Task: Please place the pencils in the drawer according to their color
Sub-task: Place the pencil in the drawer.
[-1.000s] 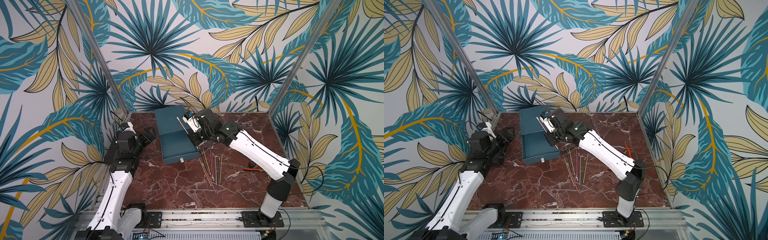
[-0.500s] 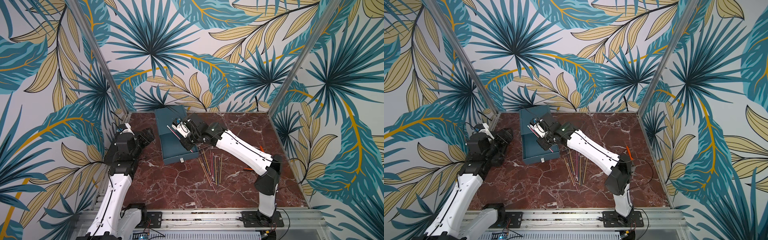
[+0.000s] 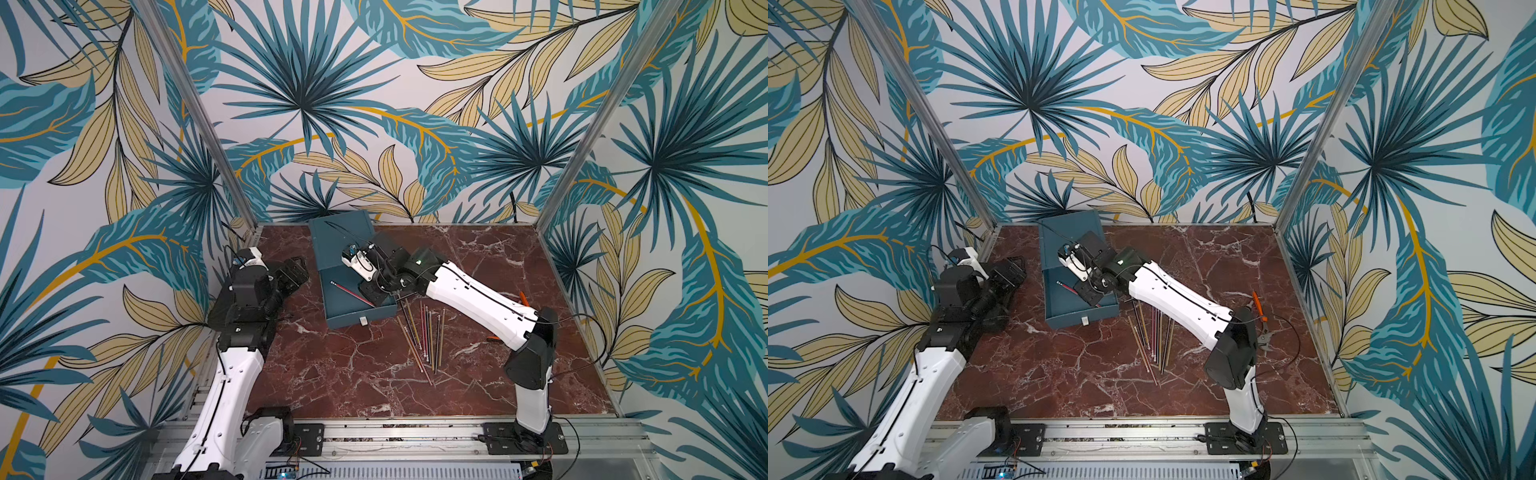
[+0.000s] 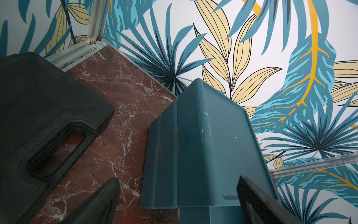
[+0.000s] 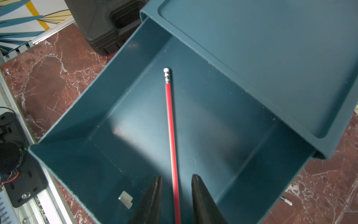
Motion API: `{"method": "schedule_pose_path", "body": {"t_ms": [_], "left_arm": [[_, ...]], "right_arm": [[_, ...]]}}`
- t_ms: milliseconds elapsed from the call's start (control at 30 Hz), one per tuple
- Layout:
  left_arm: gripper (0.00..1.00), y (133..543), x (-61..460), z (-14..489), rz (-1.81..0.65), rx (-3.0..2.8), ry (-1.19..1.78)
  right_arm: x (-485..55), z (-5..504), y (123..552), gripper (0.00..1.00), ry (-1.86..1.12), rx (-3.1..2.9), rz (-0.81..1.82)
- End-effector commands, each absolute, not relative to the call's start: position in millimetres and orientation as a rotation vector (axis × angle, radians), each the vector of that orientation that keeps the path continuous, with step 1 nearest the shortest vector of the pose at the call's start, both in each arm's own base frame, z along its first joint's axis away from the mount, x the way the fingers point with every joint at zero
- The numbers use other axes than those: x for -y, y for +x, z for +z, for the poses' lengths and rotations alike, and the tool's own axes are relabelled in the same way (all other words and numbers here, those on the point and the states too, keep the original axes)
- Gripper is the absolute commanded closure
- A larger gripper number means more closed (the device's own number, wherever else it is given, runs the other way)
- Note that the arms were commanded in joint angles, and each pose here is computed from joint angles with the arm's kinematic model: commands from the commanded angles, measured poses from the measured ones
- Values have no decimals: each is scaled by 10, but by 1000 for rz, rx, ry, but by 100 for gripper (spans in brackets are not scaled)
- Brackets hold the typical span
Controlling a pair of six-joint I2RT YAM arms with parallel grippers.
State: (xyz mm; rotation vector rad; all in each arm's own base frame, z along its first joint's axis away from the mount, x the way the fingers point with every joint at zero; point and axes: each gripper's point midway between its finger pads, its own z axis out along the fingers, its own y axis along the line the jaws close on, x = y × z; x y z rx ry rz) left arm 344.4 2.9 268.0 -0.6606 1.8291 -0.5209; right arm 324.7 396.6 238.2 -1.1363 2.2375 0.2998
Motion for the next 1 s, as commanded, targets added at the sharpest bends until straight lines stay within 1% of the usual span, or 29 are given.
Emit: {"method": "schedule_pose_path", "body": {"t_ms": [0,233,367,467,667,967], "left_arm": [[0,3408,-97,2675,-490,-1819,-662],[0,3409,-89,2684,-493,-1818,-654],[0,3414,-78,2674,-497,-1821,-650],[0,3417,-76,2671,-500,-1820,-649],[0,3421,-79,2678,-498,-1819,-647],[0,3419,-80,2686,-500,-1816,-651]], "right_arm": [[-3977,2340,3261,68,-1139,-2248,267],[-3909,2631,3306,68,-1034,-2219,264],[-3671,2849,3386,68,-872,-2213,180],[-3439,2911,3378,68,-765,-2218,119],[-2905,2747,3253,68,-572,-2272,4],[-2341,2037,2953,74,-260,-2492,9]]}}
